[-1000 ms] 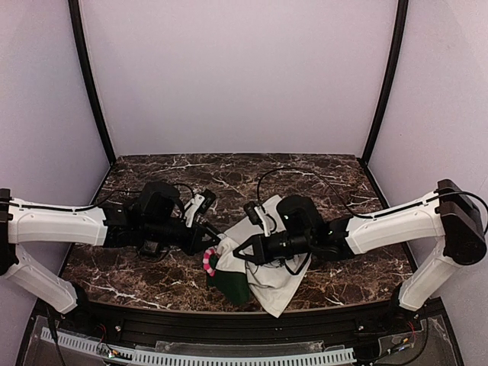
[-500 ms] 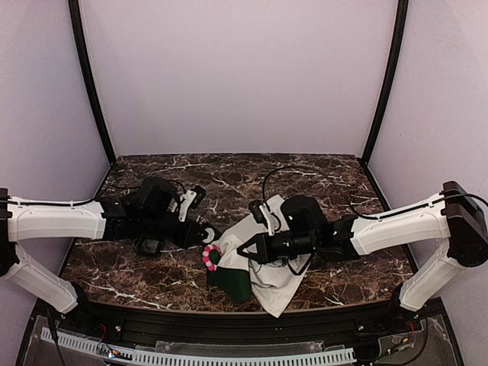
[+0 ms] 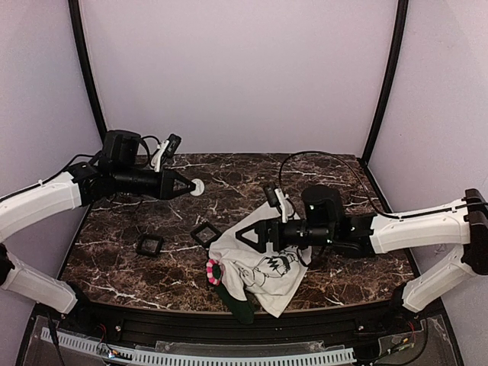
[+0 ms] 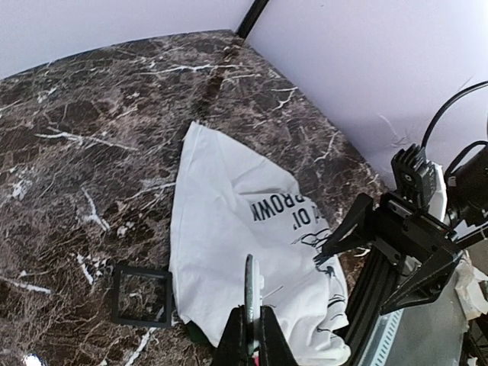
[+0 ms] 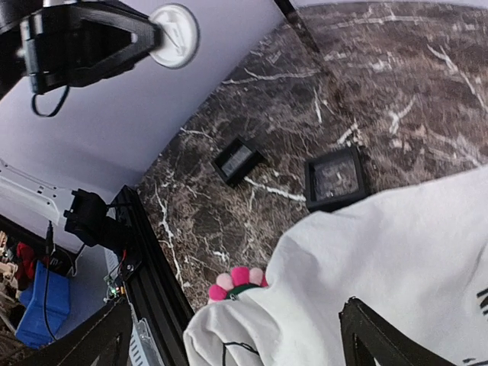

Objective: Remove the brooch from the garment
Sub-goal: Close the brooch securely.

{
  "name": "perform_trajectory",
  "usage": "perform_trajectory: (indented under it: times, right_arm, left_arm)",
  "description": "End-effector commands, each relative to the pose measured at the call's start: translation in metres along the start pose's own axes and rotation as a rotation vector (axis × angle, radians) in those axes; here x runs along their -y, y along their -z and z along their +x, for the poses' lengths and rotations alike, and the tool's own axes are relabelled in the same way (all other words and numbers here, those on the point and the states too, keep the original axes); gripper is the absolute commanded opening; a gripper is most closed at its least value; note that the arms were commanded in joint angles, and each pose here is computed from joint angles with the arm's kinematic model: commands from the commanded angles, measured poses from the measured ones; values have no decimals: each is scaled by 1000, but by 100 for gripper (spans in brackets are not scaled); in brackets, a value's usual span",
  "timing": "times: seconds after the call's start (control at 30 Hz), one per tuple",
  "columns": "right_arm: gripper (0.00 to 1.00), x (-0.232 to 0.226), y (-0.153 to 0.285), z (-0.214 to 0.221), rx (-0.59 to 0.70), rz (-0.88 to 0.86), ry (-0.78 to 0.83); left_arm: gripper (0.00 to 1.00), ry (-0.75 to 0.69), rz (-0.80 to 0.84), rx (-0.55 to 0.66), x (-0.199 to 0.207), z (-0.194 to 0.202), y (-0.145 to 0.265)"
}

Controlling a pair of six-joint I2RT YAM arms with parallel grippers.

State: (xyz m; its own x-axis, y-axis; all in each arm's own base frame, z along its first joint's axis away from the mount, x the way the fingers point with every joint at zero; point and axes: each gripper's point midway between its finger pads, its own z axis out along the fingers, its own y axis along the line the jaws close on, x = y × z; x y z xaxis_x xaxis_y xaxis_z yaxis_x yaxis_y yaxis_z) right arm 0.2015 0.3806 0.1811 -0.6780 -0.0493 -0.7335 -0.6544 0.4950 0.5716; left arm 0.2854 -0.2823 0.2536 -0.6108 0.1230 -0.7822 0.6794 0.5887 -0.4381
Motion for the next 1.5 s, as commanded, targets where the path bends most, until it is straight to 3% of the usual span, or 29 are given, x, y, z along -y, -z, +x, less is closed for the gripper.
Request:
perform_trajectory:
  times: [0.0,0.23,0.53,1.47]
  right_arm:
    - [97,-39,27,-44,162,-161,145]
    - [95,-72,23,-79,174,-298,268]
    - [78,-100,3,-86,139,-460,306]
    - [34,-96,-26,-93,173,-457,251]
  left_arm:
    - [1,-58,284,-48,45,-11,13]
    - [1,-160,444,3,69,-16,20]
    - [1,-184,556,-17,79,-3,20]
    - [1,-172,588,-50,85,8,19]
